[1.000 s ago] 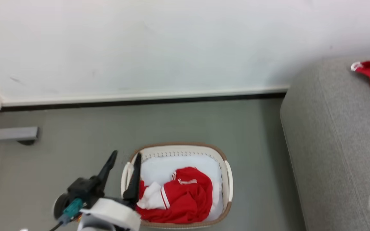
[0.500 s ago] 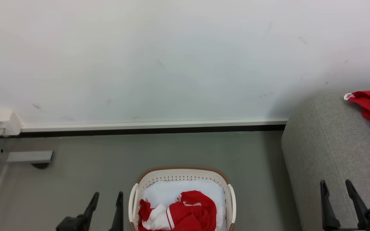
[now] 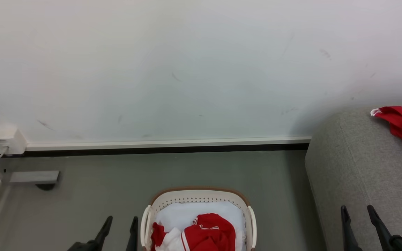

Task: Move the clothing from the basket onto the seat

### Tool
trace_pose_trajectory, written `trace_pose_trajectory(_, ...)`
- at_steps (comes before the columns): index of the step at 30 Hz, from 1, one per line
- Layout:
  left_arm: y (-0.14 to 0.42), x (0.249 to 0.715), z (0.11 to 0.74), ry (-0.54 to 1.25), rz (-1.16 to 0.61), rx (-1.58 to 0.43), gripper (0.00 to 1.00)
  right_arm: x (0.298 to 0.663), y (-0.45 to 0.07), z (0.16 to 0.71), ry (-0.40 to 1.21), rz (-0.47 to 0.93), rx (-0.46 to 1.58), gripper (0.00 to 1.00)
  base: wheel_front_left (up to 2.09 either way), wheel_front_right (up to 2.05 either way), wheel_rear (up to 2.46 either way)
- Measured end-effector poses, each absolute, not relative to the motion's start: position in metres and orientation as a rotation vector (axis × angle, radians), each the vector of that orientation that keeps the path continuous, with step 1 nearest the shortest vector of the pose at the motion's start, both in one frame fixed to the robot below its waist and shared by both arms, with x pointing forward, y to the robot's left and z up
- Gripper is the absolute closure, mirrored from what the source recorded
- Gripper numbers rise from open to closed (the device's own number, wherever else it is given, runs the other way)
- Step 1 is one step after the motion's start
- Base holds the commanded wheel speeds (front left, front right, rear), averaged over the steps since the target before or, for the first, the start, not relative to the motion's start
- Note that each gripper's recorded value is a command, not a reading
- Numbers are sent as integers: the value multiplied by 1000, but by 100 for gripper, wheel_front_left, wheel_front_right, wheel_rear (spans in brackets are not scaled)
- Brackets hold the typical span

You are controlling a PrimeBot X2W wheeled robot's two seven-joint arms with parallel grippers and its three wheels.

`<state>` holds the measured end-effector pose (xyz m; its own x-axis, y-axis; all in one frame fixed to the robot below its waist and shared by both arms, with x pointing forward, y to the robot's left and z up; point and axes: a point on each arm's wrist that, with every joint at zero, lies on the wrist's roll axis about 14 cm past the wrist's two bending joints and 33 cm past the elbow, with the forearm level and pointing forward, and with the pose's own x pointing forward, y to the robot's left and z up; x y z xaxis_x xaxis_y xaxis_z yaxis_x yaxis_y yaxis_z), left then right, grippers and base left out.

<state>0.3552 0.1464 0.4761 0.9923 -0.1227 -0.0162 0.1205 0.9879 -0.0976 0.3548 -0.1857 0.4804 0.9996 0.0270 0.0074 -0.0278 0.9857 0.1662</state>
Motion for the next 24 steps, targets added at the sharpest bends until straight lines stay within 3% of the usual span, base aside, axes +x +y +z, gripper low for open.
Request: trace_pose_trajectory(24,141,359,469,42,-139,-107,0,356,-183,478,4,33,169,0,0,0,0)
